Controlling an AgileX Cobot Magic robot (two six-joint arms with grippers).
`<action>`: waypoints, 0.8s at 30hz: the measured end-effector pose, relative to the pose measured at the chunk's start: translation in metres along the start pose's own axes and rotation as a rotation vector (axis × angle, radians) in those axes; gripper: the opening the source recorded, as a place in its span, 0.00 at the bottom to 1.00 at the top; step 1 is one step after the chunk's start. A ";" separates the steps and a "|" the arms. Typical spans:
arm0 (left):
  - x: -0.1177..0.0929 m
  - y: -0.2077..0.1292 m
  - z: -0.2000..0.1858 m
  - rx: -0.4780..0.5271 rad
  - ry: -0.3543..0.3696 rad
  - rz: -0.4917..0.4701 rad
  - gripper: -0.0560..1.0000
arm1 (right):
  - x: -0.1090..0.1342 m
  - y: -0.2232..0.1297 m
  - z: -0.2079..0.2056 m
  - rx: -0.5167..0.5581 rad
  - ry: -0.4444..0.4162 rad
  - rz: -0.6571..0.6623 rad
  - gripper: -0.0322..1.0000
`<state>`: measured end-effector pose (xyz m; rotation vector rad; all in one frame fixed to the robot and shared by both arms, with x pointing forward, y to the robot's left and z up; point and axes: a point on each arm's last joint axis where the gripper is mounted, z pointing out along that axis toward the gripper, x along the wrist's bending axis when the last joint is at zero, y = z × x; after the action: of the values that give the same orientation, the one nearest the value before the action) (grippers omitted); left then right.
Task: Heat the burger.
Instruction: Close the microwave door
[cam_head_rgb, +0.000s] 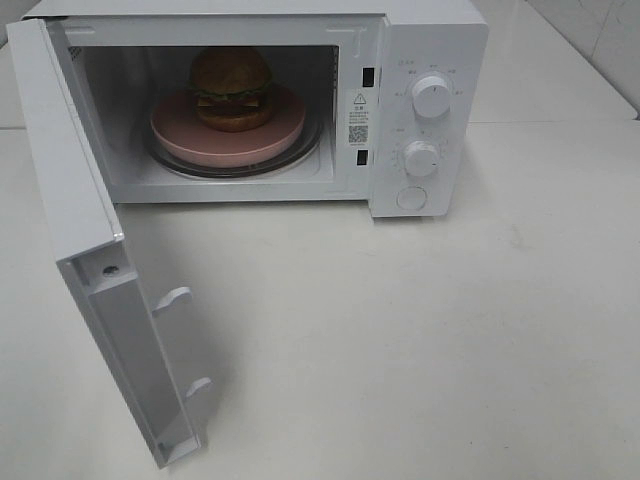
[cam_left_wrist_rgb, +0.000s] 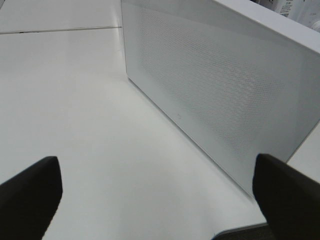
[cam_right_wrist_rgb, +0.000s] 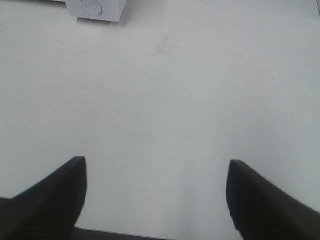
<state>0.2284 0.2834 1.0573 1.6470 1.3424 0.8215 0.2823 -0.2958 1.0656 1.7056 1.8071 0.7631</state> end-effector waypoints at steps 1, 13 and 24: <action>0.000 0.000 0.000 0.000 0.000 0.000 0.95 | 0.001 -0.008 -0.001 -0.023 -0.002 0.019 0.76; 0.000 0.000 0.000 0.000 0.000 0.000 0.95 | 0.003 -0.042 -0.023 -0.239 -0.031 0.040 0.76; 0.000 0.000 0.000 0.000 0.000 0.000 0.95 | 0.003 -0.046 -0.026 -0.274 -0.029 0.040 0.76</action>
<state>0.2284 0.2834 1.0573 1.6470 1.3424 0.8215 0.2313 -0.2954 1.0511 1.5678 1.5720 0.9501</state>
